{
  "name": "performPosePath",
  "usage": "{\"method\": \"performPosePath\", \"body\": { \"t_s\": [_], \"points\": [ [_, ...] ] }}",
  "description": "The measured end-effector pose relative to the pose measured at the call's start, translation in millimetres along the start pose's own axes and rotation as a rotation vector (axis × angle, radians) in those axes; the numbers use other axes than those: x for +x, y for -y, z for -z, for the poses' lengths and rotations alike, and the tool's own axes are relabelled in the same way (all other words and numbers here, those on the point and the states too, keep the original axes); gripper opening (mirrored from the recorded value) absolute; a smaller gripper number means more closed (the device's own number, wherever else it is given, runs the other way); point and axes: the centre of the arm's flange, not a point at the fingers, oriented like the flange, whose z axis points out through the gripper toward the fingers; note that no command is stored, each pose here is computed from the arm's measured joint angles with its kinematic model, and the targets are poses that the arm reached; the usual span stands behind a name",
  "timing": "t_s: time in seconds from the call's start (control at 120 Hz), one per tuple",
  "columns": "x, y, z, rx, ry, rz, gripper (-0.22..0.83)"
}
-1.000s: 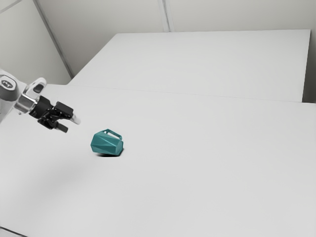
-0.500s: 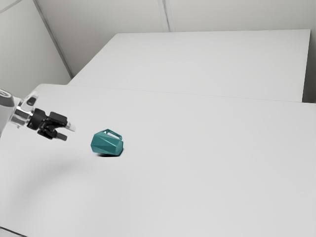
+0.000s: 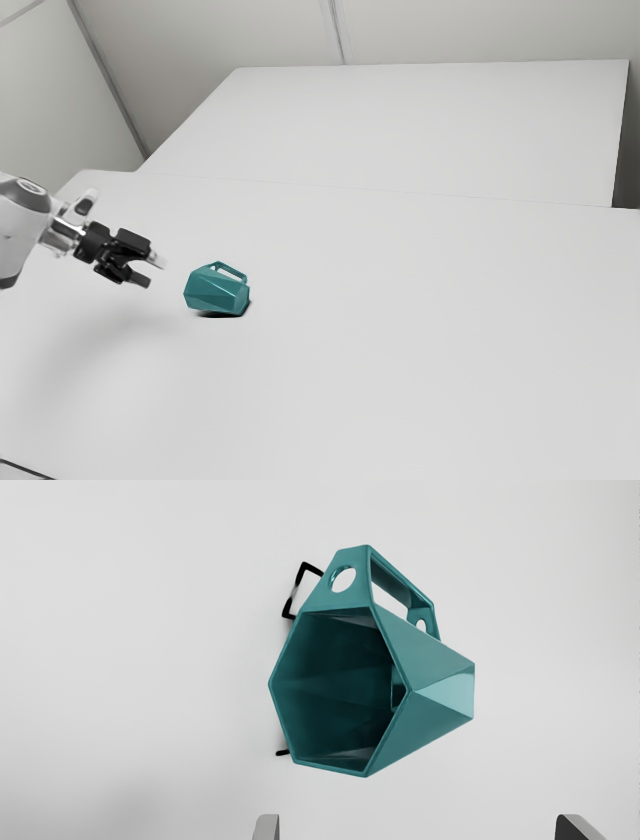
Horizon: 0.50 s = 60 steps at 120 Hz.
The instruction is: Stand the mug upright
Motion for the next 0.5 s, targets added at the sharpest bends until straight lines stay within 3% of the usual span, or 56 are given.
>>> {"method": "performPosePath", "body": {
  "t_s": [0.5],
  "points": [
    [31.2,9.6,-35.5,-0.031,0.021,-0.032,0.62]
  ]
}}
